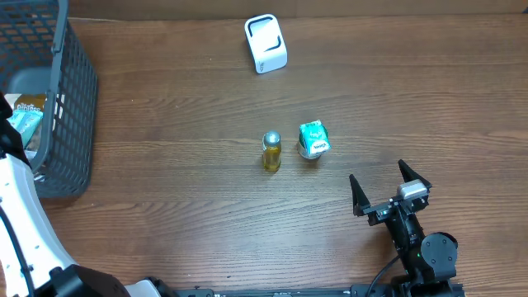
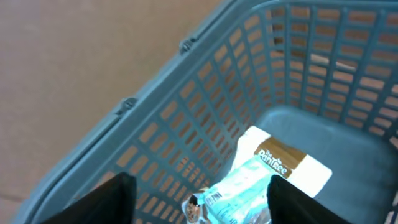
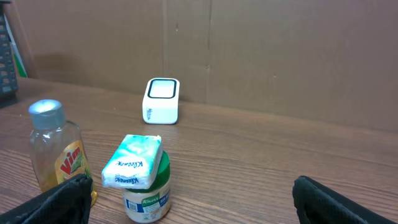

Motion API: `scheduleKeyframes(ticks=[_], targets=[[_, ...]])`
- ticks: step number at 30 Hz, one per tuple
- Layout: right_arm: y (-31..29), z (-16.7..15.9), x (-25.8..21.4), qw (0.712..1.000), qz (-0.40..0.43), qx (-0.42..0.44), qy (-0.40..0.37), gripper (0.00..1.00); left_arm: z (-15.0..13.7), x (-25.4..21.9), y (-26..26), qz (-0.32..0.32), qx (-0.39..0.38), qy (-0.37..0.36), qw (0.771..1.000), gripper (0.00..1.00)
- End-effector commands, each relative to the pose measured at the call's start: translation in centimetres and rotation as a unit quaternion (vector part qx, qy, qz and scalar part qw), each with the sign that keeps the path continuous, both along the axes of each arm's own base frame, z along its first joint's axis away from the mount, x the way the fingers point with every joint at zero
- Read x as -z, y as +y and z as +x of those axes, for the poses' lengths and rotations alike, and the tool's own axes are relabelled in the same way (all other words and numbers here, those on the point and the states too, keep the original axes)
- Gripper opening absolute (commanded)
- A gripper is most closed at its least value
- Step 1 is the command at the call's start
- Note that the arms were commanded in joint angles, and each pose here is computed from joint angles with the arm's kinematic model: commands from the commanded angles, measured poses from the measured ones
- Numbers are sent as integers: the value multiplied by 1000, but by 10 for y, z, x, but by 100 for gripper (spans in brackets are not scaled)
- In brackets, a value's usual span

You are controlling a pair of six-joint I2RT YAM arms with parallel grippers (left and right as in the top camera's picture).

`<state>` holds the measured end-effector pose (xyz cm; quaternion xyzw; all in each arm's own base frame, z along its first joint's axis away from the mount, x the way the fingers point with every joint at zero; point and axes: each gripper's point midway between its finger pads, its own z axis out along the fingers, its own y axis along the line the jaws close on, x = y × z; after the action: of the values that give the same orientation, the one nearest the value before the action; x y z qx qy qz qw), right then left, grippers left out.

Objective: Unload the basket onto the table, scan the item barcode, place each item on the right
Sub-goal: 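Move the left gripper back into the basket toward the PanTree bag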

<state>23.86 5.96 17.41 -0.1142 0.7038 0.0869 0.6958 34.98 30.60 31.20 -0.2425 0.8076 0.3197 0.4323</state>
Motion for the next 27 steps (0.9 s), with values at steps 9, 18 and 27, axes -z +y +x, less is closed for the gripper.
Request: scheduleKeyframes(ticks=[9, 18, 27], targets=[[-1, 1, 3, 1000, -1, 5, -1, 100, 7, 8, 1, -12, 32, 7, 999, 38], [-1, 1, 3, 1000, -1, 5, -1, 100, 26, 50, 18, -78, 75, -8, 994, 52], [-1, 1, 3, 1000, -1, 5, -1, 100, 47, 89, 31, -127, 91, 22, 988, 67]])
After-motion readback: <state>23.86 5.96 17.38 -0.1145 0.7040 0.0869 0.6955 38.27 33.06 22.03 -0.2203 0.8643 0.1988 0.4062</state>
